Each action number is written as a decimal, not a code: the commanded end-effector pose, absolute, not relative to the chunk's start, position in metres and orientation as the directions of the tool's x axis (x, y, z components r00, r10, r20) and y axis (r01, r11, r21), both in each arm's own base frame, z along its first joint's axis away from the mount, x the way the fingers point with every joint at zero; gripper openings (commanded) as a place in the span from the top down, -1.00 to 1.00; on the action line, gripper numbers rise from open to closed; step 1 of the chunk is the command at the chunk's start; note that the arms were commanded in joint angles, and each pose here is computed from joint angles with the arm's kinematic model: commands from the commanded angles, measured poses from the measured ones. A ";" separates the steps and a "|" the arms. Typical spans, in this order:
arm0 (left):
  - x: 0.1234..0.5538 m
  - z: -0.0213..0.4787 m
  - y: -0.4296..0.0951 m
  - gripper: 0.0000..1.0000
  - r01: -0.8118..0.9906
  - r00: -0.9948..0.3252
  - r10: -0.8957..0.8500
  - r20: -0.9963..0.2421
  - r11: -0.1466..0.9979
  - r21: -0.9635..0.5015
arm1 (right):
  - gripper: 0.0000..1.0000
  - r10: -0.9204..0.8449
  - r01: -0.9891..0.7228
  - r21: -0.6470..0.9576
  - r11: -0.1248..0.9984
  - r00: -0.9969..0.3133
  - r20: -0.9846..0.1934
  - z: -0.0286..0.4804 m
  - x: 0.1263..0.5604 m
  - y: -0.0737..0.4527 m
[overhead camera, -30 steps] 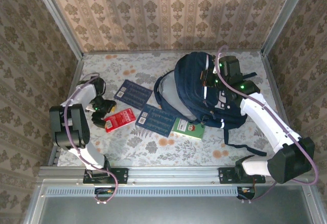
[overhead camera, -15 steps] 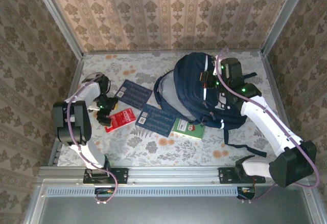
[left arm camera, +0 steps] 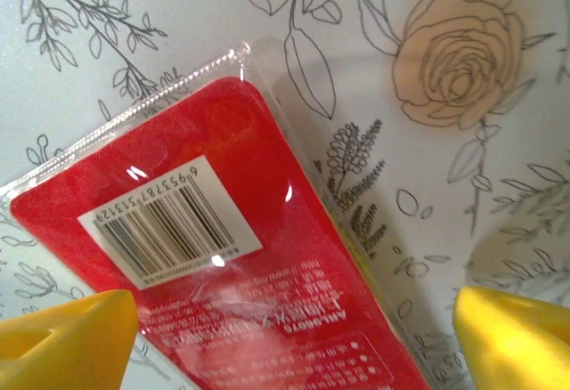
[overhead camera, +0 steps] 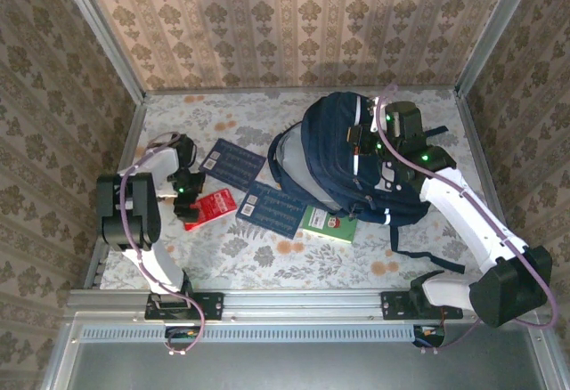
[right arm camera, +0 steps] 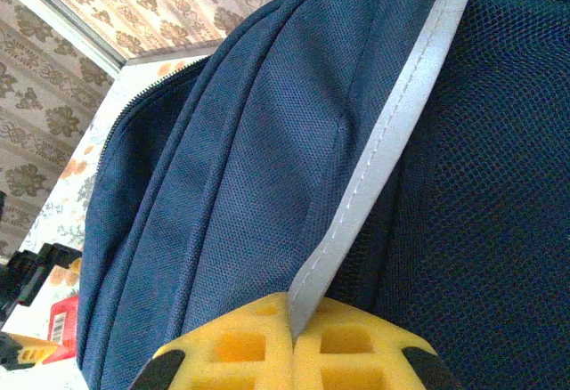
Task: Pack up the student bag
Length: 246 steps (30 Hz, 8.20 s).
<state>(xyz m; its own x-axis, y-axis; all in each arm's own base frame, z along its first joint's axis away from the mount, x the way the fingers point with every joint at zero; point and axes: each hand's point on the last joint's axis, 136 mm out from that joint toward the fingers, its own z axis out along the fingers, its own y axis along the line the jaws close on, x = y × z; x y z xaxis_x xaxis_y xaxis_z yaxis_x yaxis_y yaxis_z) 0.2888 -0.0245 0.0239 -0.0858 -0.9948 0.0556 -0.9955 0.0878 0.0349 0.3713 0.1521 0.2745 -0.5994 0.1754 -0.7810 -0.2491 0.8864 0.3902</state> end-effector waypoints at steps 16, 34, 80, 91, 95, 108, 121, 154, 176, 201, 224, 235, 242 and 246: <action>0.252 0.006 -0.014 0.02 -0.979 -0.144 -0.990 -0.006 0.142 0.149 | 1.00 0.171 -0.333 0.353 0.874 -0.470 -0.866 0.326 0.368 0.154; 0.246 0.021 -0.002 1.00 -0.981 -0.173 -0.984 0.041 0.176 0.077 | 1.00 0.208 -0.316 0.385 0.867 -0.472 -0.856 0.333 0.365 0.153; 0.316 0.310 -0.164 1.00 0.142 -0.648 -0.636 -0.418 0.438 -0.888 | 1.00 0.224 -0.732 0.590 0.341 -0.547 -0.807 0.415 0.324 0.187; 0.328 0.305 -0.232 1.00 0.265 -0.693 -0.545 -0.472 0.416 -0.870 | 1.00 0.194 -0.717 0.647 0.259 -0.617 -0.762 0.417 0.331 0.188; 0.334 0.296 -0.263 1.00 0.295 -0.724 -0.508 -0.467 0.383 -0.875 | 1.00 0.230 -0.716 0.654 0.245 -0.613 -0.756 0.423 0.333 0.181; 0.333 0.290 -0.334 1.00 0.404 -0.783 -0.478 -0.399 0.098 -0.909 | 1.00 0.255 -0.696 0.672 0.253 -0.622 -0.740 0.418 0.341 0.172; 0.315 0.244 -0.408 1.00 0.331 -0.876 -0.348 -0.334 0.070 -0.941 | 1.00 0.283 -0.700 0.663 0.264 -0.601 -0.747 0.423 0.344 0.166; 0.299 0.269 -0.337 -0.64 0.357 -0.846 -0.245 -0.473 0.398 -0.845 | 1.00 0.246 -0.461 0.459 0.759 -0.450 -0.858 0.412 0.381 0.087; 0.279 0.215 -0.226 -0.61 0.202 -0.831 -0.266 -0.489 0.674 -0.711 | 0.93 0.019 -0.131 0.120 0.984 -0.595 -0.804 0.282 0.411 0.051; 0.213 0.148 -0.272 -0.59 0.367 -0.893 0.112 -0.436 0.741 -0.562 | 0.18 0.214 -0.022 0.362 0.932 -0.775 -0.595 0.156 0.244 0.146; 0.204 0.056 -0.340 -0.49 0.444 -0.890 0.310 -0.336 0.757 -0.479 | 0.02 0.541 0.247 0.624 0.741 -0.771 -0.337 0.050 0.192 0.134; 0.195 0.033 -0.349 -0.43 0.422 -0.904 0.313 -0.290 0.752 -0.506 | 0.02 0.561 0.265 0.672 0.691 -0.783 -0.268 0.037 0.195 0.149; 0.189 0.028 -0.352 -0.38 0.430 -0.902 0.327 -0.282 0.749 -0.505 | 0.03 0.567 0.252 0.736 0.628 -0.796 -0.211 0.037 0.199 0.162; 0.184 0.025 -0.354 -0.34 0.436 -0.899 0.338 -0.278 0.748 -0.501 | 0.03 0.549 0.193 0.795 0.576 -0.811 -0.201 0.054 0.204 0.176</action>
